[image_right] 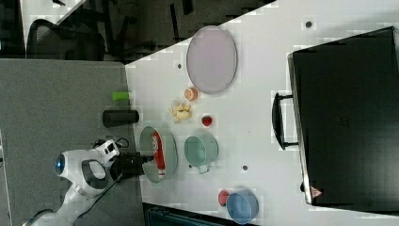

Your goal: Pick Ketchup from the table and place it in strainer.

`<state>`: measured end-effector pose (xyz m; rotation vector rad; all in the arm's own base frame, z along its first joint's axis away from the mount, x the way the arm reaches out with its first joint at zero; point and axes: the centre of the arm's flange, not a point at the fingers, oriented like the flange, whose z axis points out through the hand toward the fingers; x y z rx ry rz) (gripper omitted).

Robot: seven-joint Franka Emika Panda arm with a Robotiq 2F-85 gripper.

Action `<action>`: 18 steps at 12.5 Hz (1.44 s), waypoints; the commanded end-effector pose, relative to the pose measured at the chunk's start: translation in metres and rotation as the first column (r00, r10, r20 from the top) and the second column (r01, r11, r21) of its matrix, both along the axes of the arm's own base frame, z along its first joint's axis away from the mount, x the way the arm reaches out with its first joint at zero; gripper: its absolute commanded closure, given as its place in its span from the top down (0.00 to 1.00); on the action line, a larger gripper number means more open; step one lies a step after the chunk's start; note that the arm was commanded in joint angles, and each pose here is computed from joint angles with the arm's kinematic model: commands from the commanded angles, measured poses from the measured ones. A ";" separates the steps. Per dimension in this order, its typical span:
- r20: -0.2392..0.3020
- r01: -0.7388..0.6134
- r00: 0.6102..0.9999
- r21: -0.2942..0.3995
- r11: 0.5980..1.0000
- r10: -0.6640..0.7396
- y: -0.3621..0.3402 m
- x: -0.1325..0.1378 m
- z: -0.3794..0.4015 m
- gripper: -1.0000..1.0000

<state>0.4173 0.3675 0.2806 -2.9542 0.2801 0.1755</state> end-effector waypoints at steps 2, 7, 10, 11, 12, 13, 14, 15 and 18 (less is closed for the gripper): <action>0.060 0.180 0.983 -0.134 0.975 -0.173 -0.072 0.039 0.075 1.00; 0.190 0.478 0.875 -0.190 0.858 -0.445 -0.223 0.077 0.169 1.00; 0.201 0.624 0.781 -0.197 0.756 -0.592 -0.310 0.071 0.220 1.00; 0.195 0.655 0.755 -0.190 0.731 -0.626 -0.330 0.069 0.236 1.00; 0.186 0.679 0.734 -0.183 0.711 -0.653 -0.344 0.067 0.250 1.00; 0.166 0.693 0.720 -0.185 0.696 -0.673 -0.355 0.065 0.261 1.00; 0.151 0.701 0.713 -0.184 0.689 -0.685 -0.361 0.065 0.273 1.00; 0.136 0.703 0.710 -0.190 0.686 -0.691 -0.363 0.063 0.284 1.00; 0.090 0.690 0.719 -0.217 0.691 -0.689 -0.360 0.056 0.310 1.00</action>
